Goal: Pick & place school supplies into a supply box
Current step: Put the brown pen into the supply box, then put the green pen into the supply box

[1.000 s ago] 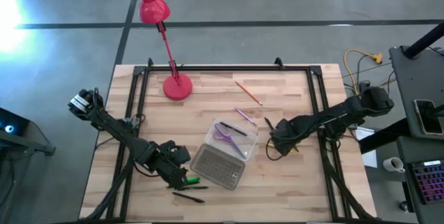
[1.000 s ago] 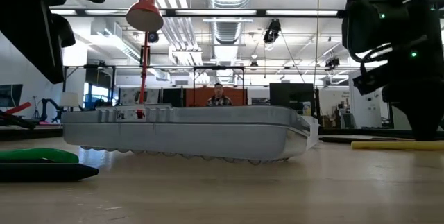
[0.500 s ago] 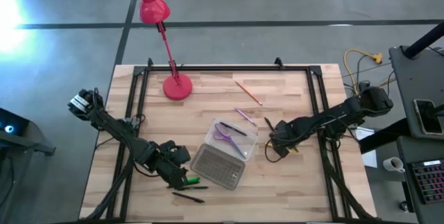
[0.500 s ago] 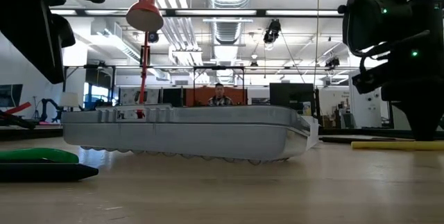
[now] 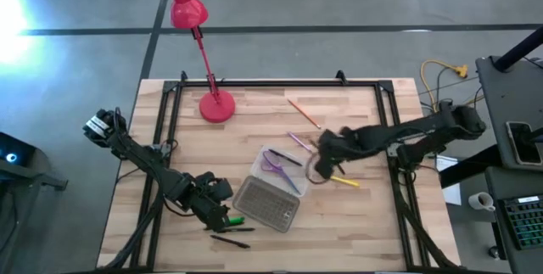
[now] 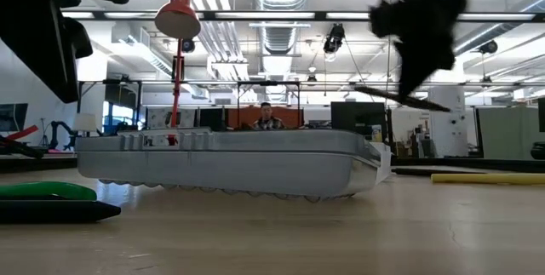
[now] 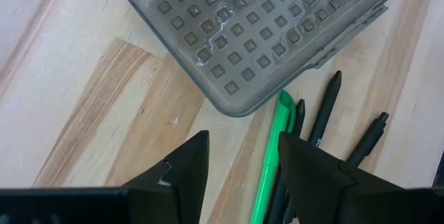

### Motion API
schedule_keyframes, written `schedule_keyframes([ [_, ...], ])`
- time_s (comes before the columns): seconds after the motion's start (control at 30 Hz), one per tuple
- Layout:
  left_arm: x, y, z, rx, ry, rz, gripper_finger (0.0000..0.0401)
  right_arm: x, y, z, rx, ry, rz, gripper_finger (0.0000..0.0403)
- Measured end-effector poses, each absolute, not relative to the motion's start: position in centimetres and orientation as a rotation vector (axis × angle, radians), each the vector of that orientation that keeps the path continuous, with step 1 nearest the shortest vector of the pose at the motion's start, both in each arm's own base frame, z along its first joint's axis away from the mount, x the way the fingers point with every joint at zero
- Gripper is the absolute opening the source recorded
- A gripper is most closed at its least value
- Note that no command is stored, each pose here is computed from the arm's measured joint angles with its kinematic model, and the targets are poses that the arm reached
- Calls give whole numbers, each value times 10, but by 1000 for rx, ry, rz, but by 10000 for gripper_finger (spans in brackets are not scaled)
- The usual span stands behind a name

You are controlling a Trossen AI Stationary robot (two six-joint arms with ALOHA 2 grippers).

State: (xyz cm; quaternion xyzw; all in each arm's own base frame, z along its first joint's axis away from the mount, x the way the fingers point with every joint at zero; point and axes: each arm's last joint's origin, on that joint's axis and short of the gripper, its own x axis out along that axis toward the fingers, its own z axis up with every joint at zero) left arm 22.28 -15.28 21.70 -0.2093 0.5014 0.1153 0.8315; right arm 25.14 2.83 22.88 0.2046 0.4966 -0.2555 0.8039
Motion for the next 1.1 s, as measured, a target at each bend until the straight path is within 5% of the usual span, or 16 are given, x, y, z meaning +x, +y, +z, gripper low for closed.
schedule_keyframes([
  [0.23,221,-155,217,-438,1066,237,157,336,17,218,409,1137,-356,16],
  [0.5,203,-173,215,-480,1070,235,157,389,16,190,433,1287,-390,73],
  [0.73,195,-176,206,-510,1080,275,157,394,20,190,427,1331,-395,103],
  [1.1,197,-177,180,-555,977,129,157,345,57,246,186,1296,-452,129],
])
